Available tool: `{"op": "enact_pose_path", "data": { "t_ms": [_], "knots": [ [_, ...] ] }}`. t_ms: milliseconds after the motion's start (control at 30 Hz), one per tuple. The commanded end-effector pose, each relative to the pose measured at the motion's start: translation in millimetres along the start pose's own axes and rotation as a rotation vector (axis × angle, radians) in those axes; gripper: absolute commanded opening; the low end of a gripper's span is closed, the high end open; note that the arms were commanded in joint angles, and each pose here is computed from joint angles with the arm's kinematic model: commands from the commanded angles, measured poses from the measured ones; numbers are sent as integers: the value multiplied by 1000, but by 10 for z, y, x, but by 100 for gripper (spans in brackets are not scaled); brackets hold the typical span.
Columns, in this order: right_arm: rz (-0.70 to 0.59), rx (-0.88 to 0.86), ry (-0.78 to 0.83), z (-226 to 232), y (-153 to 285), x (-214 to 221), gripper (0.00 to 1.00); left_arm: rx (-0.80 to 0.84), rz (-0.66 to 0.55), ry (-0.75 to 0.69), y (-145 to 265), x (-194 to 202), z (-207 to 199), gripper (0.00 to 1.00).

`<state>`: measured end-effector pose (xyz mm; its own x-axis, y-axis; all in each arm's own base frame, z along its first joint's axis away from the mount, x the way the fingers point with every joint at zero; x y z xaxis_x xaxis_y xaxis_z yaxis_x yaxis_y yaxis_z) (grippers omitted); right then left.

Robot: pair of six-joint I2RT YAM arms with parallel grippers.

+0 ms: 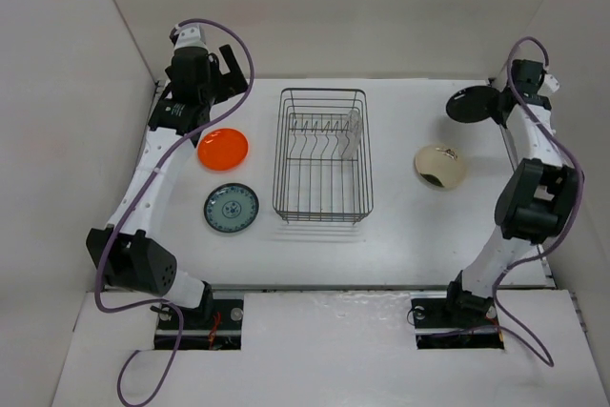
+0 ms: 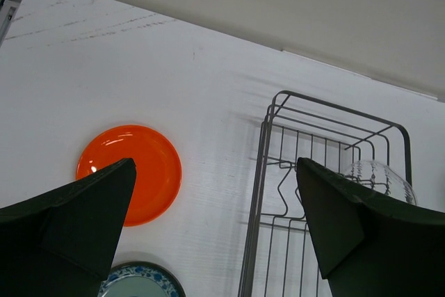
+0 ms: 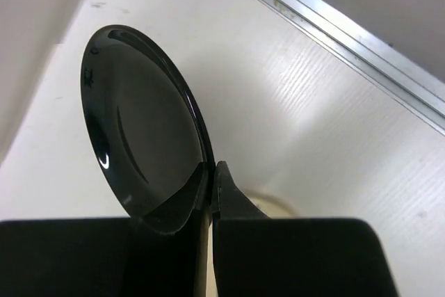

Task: Load the plates into the dish rack

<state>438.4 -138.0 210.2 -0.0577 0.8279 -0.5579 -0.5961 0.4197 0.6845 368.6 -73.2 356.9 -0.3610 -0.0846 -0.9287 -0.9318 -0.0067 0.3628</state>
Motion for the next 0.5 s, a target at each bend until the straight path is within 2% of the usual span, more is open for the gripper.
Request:
{"op": "enact_pose_path", "data": {
  "t_ms": [0, 200, 367, 467],
  "knots": [
    [-181, -79, 35, 213, 651, -203, 0, 46, -92, 15, 184, -207, -26, 100],
    [-394, -114, 145, 379, 1652, -80, 0, 48, -91, 15, 184, -207, -27, 100],
    [-403, -233, 320, 733, 2537, 288, 0, 47, -92, 6, 199, -223, -23, 100],
    [-394, -229, 453, 889, 2722, 644, 0, 27, -95, 7, 211, -243, -4, 100]
  ]
}}
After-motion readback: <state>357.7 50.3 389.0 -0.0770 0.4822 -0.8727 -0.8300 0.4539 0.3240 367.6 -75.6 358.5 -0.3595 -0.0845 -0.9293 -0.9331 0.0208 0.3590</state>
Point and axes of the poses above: each gripper's point midway between its finger pads, its own y axis back along the fingers, its own z axis along the line the jaws close on, x = y × z, the point moved 8 cm from there along y, back along the fingers, and after that the axes turned 14 degrees about -y, right-handed, at the moved point
